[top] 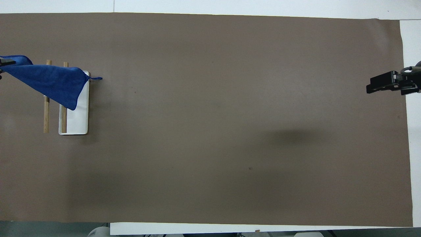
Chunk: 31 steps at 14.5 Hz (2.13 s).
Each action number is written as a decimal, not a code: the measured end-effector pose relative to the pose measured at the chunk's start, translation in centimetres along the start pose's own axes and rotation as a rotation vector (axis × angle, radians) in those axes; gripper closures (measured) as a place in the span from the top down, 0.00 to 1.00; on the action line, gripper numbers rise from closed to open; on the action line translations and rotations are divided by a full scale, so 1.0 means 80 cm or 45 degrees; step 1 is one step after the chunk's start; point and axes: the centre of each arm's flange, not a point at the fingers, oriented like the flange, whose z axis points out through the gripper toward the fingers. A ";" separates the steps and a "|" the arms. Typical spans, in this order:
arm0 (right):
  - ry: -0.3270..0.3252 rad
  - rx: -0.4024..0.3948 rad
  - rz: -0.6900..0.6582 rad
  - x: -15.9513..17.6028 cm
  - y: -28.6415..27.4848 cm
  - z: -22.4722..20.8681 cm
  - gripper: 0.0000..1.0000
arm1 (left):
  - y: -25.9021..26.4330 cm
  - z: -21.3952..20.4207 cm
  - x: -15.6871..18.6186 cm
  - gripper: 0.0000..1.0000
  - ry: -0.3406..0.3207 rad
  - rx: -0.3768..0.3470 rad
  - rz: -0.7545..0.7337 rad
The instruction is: Right arm passes towel to left arm to hang
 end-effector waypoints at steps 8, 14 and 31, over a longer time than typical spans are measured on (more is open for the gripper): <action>0.004 0.000 0.000 0.000 0.000 -0.002 1.00 | -0.069 0.013 0.031 0.02 -0.049 0.095 0.214; 0.039 0.000 -0.003 -0.004 -0.001 -0.020 1.00 | -0.089 0.020 0.037 0.04 -0.055 0.126 0.266; -0.005 0.005 0.027 -0.011 0.014 -0.008 1.00 | 0.024 -0.063 0.001 1.00 -0.078 0.475 0.746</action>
